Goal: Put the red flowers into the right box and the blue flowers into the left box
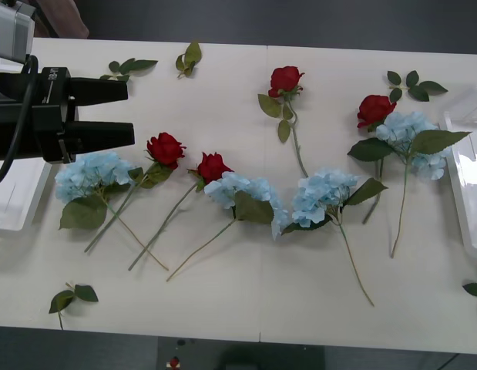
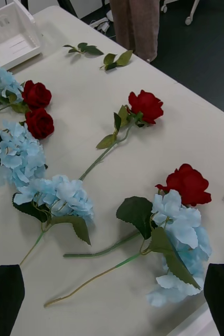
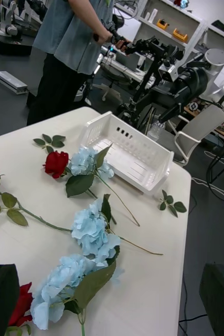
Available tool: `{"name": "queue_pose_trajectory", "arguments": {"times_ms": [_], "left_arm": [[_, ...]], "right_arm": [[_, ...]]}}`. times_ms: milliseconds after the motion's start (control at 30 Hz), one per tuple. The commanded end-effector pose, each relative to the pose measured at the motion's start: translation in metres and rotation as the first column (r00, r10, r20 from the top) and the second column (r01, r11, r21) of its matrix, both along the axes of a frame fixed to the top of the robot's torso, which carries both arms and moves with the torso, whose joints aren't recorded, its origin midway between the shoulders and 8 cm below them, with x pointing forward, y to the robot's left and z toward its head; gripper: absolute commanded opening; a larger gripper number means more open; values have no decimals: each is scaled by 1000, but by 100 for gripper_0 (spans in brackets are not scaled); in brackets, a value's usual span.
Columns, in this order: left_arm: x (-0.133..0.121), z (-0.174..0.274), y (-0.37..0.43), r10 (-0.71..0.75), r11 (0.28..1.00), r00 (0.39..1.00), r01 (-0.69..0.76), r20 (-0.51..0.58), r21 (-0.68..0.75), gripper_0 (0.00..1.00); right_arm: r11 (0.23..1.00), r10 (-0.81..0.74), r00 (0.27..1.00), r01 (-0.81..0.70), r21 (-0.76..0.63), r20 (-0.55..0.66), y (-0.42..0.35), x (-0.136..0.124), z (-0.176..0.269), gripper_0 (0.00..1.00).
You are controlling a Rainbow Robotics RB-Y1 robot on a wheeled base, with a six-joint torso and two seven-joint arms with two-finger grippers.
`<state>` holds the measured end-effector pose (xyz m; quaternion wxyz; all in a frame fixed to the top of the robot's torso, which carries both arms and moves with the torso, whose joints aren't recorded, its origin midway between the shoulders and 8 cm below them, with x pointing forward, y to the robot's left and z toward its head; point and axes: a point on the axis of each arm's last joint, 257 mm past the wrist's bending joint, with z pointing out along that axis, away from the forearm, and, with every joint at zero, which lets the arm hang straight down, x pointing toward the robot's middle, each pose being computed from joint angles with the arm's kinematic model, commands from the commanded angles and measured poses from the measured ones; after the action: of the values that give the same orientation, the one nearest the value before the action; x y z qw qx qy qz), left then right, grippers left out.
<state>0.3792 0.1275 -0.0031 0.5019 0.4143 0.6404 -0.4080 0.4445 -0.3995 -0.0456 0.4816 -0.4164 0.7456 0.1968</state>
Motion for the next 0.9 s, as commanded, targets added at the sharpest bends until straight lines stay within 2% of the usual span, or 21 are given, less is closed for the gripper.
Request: {"name": "queue_pose_trajectory", "arguments": {"times_ms": [33, 100, 267, 300, 367, 433, 600, 767, 800, 900], "left_arm": [[-4, 1, -1, -5, 999, 1000, 4, -23, -41, 100], [-5, 7, -1, -8, 998, 999, 5, -45, -64, 100], [-6, 12, 10, 31, 997, 974, -45, -224, -58, 100], [-5, 13, 12, 43, 996, 965, -61, -260, -61, 100], [-3, 12, 16, 66, 993, 938, -95, -340, -69, 100], [-1, 7, 24, 103, 985, 876, -156, -471, -76, 100], [11, -20, 48, 231, 954, 745, -301, -626, -6, 100], [20, -45, 71, 336, 910, 626, -409, -704, 70, 100], [23, -55, 79, 369, 889, 575, -448, -730, 97, 100], [27, -73, 93, 424, 851, 492, -505, -761, 147, 100]], "right_arm": [[1000, 12, 1000, -12, -11, 19, 3, 1, 15, 100], [1000, 12, 1000, -12, -11, 19, 3, 1, 15, 100], [1000, 12, 1000, -12, -11, 19, 3, 1, 15, 100], [1000, 17, 996, -15, 26, -82, 7, -9, -30, 100], [999, 26, 994, -22, 37, -106, 10, -12, -40, 100], [999, 48, 992, -46, 25, -120, 15, -14, -40, 100], [999, 53, 988, -53, 0, -145, 17, -14, -47, 100], [998, 43, 986, -50, -38, -161, 18, -10, -58, 100], [997, 35, 986, -45, -58, -162, 18, -8, -62, 100], [993, 19, 988, -36, -113, -153, 17, -2, -67, 100]]}}
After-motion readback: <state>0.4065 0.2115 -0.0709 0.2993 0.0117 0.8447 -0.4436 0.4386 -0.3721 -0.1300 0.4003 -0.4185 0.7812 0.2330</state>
